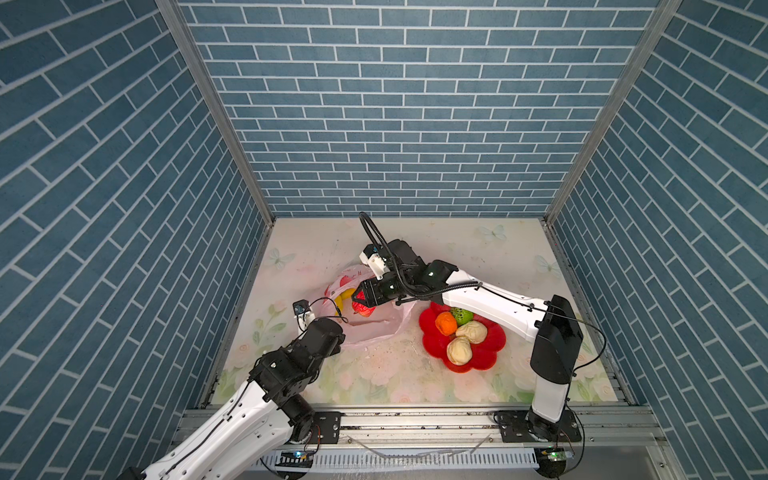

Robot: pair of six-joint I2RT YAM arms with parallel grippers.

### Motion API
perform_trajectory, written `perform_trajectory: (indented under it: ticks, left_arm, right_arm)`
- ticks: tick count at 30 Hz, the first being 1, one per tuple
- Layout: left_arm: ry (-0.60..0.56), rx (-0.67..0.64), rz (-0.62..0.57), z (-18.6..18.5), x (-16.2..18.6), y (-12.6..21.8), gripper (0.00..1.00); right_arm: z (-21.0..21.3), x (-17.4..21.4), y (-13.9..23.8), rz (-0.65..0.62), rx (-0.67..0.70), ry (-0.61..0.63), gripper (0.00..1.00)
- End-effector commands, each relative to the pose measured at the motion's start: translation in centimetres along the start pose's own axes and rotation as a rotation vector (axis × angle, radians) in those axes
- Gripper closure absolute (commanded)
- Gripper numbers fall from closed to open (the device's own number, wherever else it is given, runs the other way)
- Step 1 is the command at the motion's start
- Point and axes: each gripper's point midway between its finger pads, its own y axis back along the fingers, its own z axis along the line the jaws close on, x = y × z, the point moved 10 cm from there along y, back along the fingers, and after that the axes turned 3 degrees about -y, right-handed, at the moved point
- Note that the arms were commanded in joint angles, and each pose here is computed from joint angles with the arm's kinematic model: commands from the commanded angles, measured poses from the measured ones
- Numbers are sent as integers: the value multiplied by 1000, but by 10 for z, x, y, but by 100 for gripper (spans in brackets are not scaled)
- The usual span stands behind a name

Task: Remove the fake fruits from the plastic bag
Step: 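Lift the red apple out of the bag toward the red plate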

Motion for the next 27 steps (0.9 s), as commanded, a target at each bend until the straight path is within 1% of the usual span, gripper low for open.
perform_trajectory:
  ticks: [1,9,16,22,27]
  left_arm:
    - [-2,4,-31,1,-7,8,100]
    - [-9,6,-31,6,-7,14,100]
    - [5,2,-27,7,-5,13,100]
    - [4,-4,-35,8,-7,15,100]
    - [3,-10,-35,10,-6,15,100]
  right_arm:
    - [22,-12,34,-56,-29,81,78]
    - [24,-17,66,-88,37,151,79]
    - [16,-19,107,-170,85,147,80]
    - [-12,-9,138,-234,211,115,80]
    - [-45,14,143,-214,376,76,81]
